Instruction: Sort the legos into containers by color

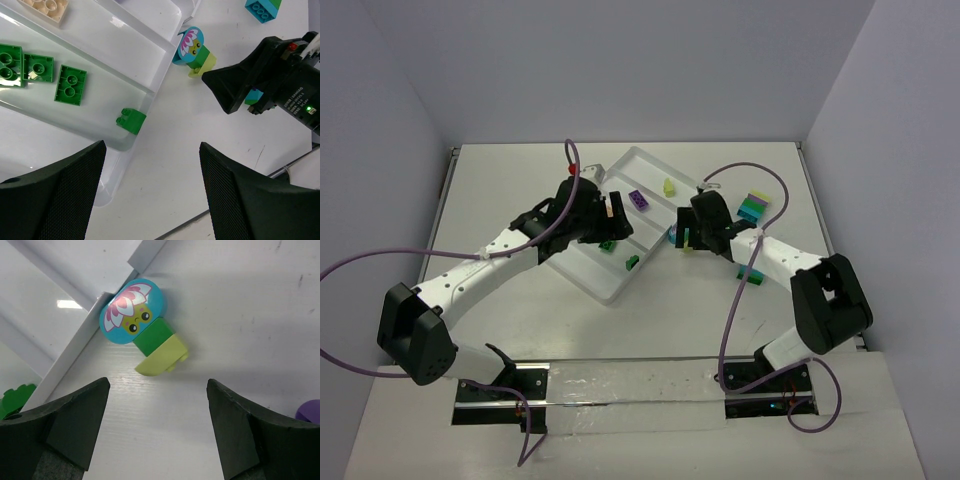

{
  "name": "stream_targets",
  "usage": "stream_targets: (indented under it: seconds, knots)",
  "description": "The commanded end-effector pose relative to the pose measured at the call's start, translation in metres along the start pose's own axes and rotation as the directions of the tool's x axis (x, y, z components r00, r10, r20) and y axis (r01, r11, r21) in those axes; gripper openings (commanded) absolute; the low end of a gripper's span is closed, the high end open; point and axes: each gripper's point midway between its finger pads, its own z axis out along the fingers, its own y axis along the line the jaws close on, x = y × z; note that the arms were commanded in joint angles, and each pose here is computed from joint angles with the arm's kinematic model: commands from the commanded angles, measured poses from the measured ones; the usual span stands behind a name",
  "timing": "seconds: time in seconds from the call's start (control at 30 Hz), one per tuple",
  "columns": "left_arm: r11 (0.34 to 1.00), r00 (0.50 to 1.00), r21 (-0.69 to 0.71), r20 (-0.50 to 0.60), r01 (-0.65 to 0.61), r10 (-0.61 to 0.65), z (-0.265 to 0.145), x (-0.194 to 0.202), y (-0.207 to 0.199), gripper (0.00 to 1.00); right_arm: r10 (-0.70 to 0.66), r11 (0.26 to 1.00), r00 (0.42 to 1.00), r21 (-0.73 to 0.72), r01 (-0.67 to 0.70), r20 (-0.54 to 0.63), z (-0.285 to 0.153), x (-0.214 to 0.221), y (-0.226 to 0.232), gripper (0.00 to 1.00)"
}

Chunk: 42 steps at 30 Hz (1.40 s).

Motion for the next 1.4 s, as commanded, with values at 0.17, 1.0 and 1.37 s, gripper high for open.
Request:
stream_targets:
  seconds: [0.17,1.0,1.37]
  knots:
    - [0.999,0.999,0.044,0.042,-0.022,0.020,-0.007,-0.019,-0.019,0.82,-0.063,0.998,0.997,0.024,0.064,-0.043,0.020,-0.004,0.010,0.87]
    - [0.999,0.999,0.049,0.035,-0.024,0.023,-0.005,-0.014,-0.020,0.82,-0.014,0.997,0.999,0.079,0.018,-0.050,0.034,-0.004,0.001,0.60]
    - [0.999,0.999,0.042,0.035,-0.024,0.023,-0.007,-0.011,-0.016,0.82,0.007,0.993,0.999,0.121,-0.002,-0.038,0.041,-0.002,-0.011,0.54]
